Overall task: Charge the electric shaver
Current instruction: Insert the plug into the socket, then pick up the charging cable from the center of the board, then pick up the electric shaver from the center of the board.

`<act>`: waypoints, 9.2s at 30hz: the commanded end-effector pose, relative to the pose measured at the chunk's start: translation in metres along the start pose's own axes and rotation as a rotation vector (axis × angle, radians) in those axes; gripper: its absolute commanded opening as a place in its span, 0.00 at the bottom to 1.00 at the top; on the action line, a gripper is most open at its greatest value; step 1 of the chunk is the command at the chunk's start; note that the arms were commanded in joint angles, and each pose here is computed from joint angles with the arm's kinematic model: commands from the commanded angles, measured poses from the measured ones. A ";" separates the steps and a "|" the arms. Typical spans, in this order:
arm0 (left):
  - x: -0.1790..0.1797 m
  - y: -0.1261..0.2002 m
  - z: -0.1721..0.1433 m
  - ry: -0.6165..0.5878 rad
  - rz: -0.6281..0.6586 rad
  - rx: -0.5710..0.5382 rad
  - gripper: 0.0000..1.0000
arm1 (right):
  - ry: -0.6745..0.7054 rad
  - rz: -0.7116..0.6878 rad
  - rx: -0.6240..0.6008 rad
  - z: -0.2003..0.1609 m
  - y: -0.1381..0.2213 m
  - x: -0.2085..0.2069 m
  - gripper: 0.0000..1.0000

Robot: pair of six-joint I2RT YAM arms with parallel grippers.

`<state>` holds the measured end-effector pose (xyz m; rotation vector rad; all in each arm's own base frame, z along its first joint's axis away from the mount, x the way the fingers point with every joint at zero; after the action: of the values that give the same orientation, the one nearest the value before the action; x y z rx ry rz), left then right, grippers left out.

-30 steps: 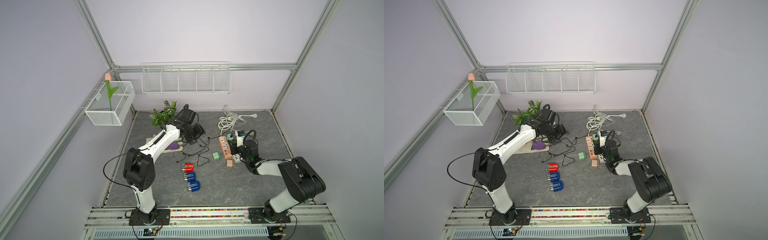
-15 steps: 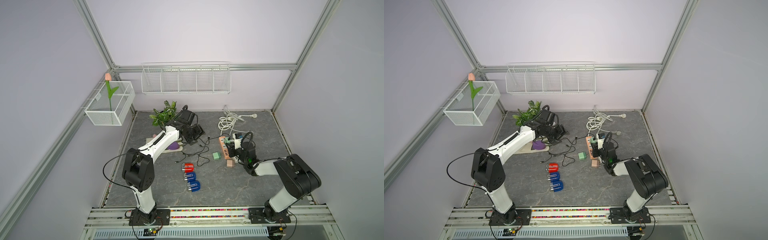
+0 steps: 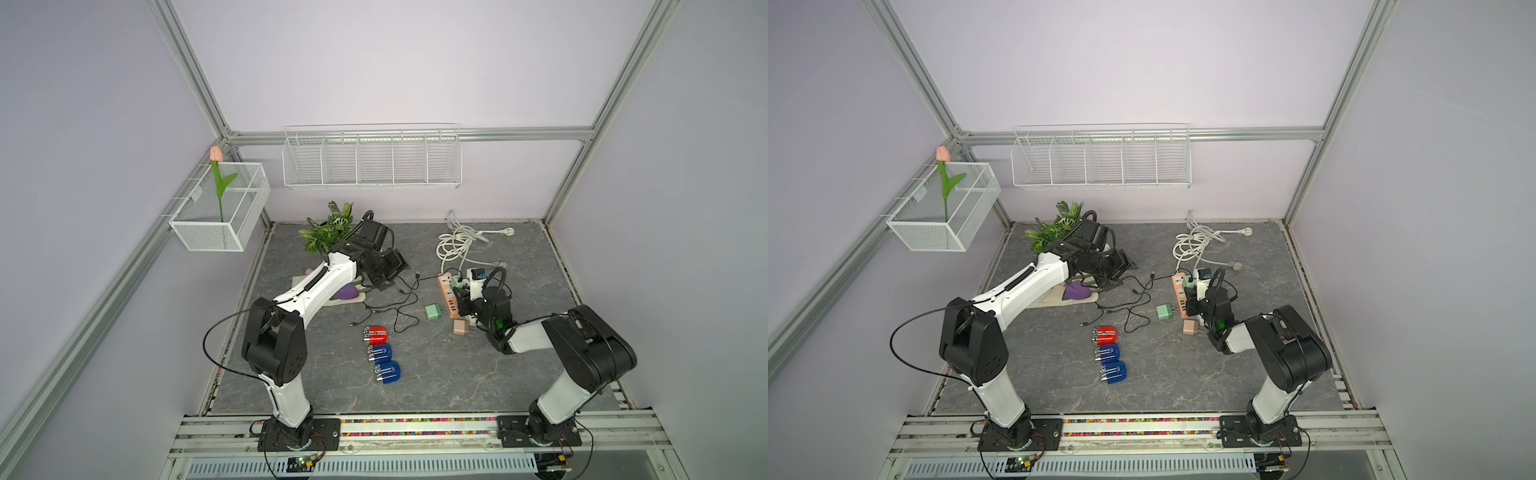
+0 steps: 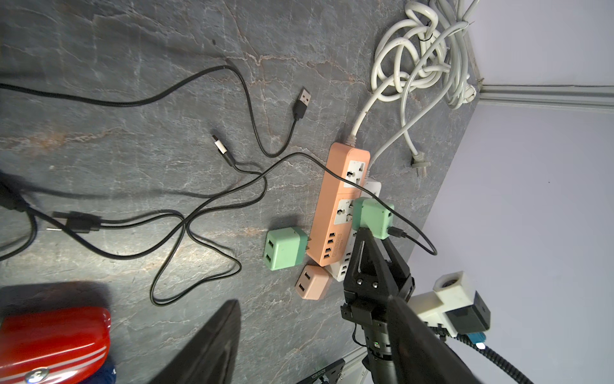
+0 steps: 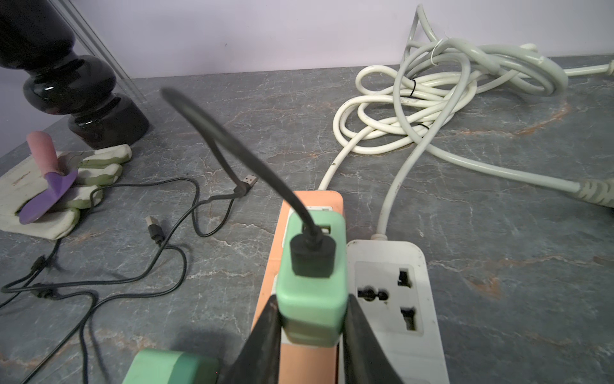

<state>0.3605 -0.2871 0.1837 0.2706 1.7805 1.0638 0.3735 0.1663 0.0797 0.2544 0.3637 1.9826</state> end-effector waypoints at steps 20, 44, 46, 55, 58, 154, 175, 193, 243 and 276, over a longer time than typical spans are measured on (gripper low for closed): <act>-0.003 0.014 0.001 -0.009 -0.043 -0.011 0.69 | 0.072 -0.022 0.236 -0.041 0.000 0.008 0.07; -0.004 0.021 0.005 -0.008 -0.064 -0.024 0.69 | 0.091 -0.062 0.373 -0.051 0.002 0.011 0.12; -0.002 0.024 0.007 -0.007 -0.063 -0.032 0.69 | 0.075 -0.075 0.340 -0.034 0.005 0.009 0.30; 0.016 0.037 0.017 0.025 -0.053 -0.057 0.70 | -0.051 -0.133 0.237 0.033 0.038 0.003 0.76; 0.026 0.039 0.022 0.051 -0.039 -0.063 0.71 | -0.098 -0.135 0.238 0.046 0.054 0.004 0.77; 0.058 0.074 0.017 0.659 -0.261 0.124 0.66 | 0.624 0.822 -0.031 0.139 0.044 0.211 0.07; 0.035 0.069 0.027 0.604 -0.360 0.120 0.24 | 0.489 0.824 -0.050 0.146 0.049 0.203 0.07; 0.025 0.067 0.024 0.567 -0.382 0.141 0.05 | 0.362 0.815 -0.057 0.152 0.042 0.192 0.07; 0.004 0.068 0.055 0.423 -0.541 -0.038 0.00 | -1.333 0.898 0.540 0.184 -0.033 0.220 0.22; 0.180 0.029 -0.045 1.052 0.146 -0.114 0.75 | -0.723 0.856 0.703 0.108 0.026 0.193 0.07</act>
<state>0.2247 -0.1842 0.0997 -0.2005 2.5163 1.4587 0.3188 0.3500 0.1851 1.8024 0.4483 2.2284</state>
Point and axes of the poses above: each gripper's point midway between its finger pads, its own y axis back along the fingers, its own x axis along the line the jaws close on, z = x × y, the point moved 1 cm from there along y, back along the fingers, and after that the axes turned 12 degrees about y, right-handed, at the moved point
